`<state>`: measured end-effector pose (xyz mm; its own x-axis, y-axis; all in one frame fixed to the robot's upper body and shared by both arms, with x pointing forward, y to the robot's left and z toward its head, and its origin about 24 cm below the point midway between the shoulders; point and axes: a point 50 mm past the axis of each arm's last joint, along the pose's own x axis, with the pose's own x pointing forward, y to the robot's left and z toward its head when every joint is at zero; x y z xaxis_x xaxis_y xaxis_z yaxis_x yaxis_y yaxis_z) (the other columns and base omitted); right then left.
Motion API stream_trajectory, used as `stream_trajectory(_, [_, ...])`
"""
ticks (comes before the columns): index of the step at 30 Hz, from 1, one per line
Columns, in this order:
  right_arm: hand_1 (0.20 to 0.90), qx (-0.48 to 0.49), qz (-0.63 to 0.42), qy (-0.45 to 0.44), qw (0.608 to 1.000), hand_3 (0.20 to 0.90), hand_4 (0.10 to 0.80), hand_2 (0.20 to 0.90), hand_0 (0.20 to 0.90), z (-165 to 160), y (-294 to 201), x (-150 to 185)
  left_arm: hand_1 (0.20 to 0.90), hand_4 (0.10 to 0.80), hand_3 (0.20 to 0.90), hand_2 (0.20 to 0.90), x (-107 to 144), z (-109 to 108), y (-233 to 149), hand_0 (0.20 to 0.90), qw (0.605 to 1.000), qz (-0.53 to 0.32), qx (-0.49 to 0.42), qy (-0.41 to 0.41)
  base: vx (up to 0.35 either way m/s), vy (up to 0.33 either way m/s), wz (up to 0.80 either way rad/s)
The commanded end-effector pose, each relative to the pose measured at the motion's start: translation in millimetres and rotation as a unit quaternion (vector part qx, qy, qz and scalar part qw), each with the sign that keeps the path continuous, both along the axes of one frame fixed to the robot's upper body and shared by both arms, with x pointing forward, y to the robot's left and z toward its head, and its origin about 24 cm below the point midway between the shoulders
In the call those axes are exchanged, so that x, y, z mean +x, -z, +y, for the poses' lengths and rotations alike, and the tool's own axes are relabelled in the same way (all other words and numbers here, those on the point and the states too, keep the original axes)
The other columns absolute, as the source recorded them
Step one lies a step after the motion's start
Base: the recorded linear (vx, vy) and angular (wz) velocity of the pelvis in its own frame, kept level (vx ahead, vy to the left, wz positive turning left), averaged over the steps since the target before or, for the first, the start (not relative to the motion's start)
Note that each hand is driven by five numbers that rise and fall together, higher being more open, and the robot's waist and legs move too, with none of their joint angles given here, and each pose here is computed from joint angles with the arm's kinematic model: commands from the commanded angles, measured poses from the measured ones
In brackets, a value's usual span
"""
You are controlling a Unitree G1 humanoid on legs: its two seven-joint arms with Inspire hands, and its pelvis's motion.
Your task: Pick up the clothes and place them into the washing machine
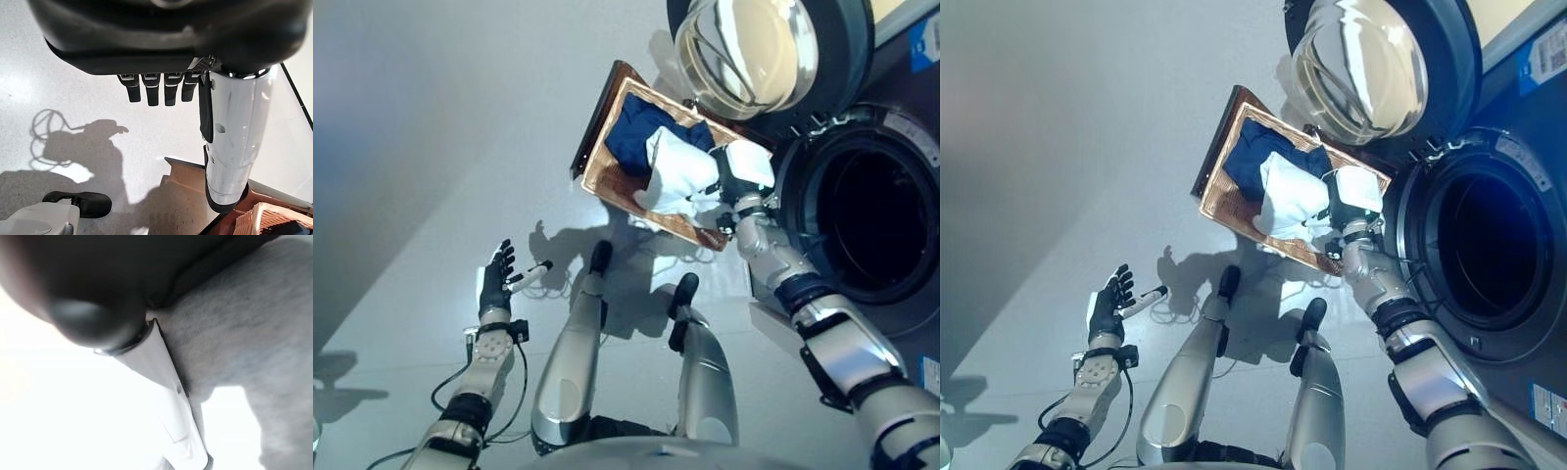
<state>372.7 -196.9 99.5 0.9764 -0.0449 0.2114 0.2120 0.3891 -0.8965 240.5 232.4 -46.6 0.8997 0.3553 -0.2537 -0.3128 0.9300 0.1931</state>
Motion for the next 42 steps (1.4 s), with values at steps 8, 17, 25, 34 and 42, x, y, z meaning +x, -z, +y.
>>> stream_trajectory(8, [0.200, 0.250, -0.144, -0.031, 0.957, 0.200, 0.300, 0.200, 0.200, 11.1, -49.7, -1.4, 0.900, 0.800, 0.900, 0.900, -16.5, 13.2, 4.9, 0.900, 0.999, 0.000, 0.008, -0.045, 0.000, 0.000, 0.00])
stream_trajectory(17, [0.200, 0.587, -0.128, -0.017, 0.799, 0.200, 0.300, 0.200, 0.200, 21.2, -13.1, -16.5, 0.900, 0.800, 0.900, 0.900, -13.3, 13.3, 4.9, 0.900, 0.999, 0.008, 0.005, -0.052, 0.001, 0.001, -0.02])
stream_trajectory(25, [0.200, 0.765, -0.165, 0.010, 0.622, 0.200, 0.300, 0.200, 0.200, 16.9, 7.0, -33.0, 0.900, 0.800, 0.900, 0.900, -13.3, 5.7, 9.1, 0.900, 0.999, 0.017, -0.009, -0.047, 0.001, 0.000, 0.00])
stream_trajectory(34, [0.200, 0.828, -0.240, 0.045, 0.505, 0.200, 0.300, 0.200, 0.200, -12.0, 10.2, -42.9, 0.900, 0.800, 0.900, 0.900, -20.1, 0.5, 20.6, 0.900, 0.998, 0.045, -0.026, -0.045, -0.006, 0.007, -0.05])
stream_trajectory(42, [0.200, 0.816, -0.321, 0.083, 0.473, 0.200, 0.300, 0.200, 0.200, -55.8, 3.8, -54.6, 0.900, 0.800, 0.900, 0.900, -26.6, -4.8, 28.2, 0.900, 0.997, 0.062, -0.034, -0.034, -0.009, -0.001, -0.03])
